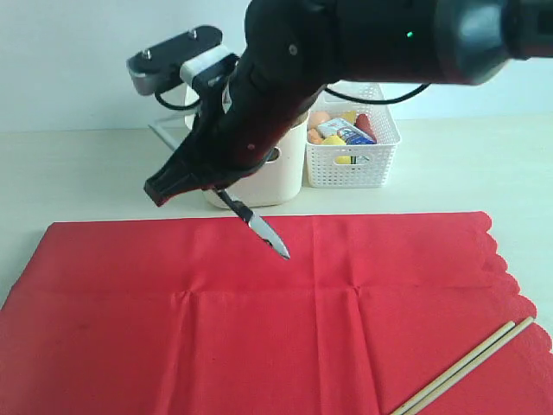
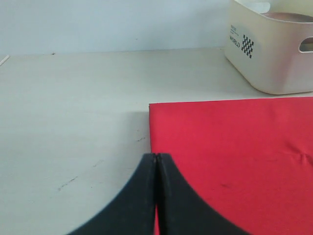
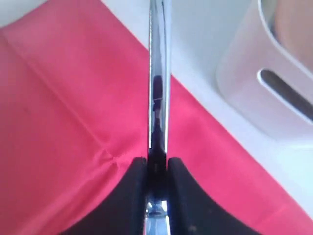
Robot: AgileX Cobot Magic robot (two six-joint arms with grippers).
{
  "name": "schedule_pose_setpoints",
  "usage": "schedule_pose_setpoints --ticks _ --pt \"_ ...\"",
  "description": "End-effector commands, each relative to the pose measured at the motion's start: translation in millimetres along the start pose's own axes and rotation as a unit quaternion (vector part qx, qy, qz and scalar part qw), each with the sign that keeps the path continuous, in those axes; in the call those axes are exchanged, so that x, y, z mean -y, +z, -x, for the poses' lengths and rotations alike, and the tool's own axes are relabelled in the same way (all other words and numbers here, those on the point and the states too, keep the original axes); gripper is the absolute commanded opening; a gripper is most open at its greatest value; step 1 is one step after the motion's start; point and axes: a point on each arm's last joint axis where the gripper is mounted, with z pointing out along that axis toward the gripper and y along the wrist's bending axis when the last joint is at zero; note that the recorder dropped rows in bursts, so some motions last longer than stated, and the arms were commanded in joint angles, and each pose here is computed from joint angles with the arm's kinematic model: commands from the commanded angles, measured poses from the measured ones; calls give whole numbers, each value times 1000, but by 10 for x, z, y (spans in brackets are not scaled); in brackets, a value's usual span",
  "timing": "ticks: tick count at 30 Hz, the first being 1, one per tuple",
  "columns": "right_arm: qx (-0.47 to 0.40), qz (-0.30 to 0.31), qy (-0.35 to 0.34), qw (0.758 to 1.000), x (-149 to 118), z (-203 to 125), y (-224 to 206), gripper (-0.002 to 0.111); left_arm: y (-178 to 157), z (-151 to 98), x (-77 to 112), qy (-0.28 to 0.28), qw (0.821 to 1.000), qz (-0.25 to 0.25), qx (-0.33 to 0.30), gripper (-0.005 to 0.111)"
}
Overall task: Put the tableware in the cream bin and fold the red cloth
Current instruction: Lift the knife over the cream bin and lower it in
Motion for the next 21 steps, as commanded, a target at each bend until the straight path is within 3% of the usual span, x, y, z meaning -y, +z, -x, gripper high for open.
schedule_pose_setpoints --ticks 1,10,15,18,21 --pt "85 -16 -8 996 157 173 -349 0 -2 3 3 -5 1000 -2 6 0" --pt "243 -40 29 969 825 369 -638 0 -2 3 3 -5 1000 -2 6 0" --pt "278 -29 19 960 1147 387 -574 0 -2 3 3 -5 1000 -2 6 0" --pt "295 24 7 955 1303 412 -487 0 -2 3 3 -5 1000 -2 6 0" --pt "342 100 5 934 1464 433 -386 0 -2 3 3 -5 1000 -2 6 0"
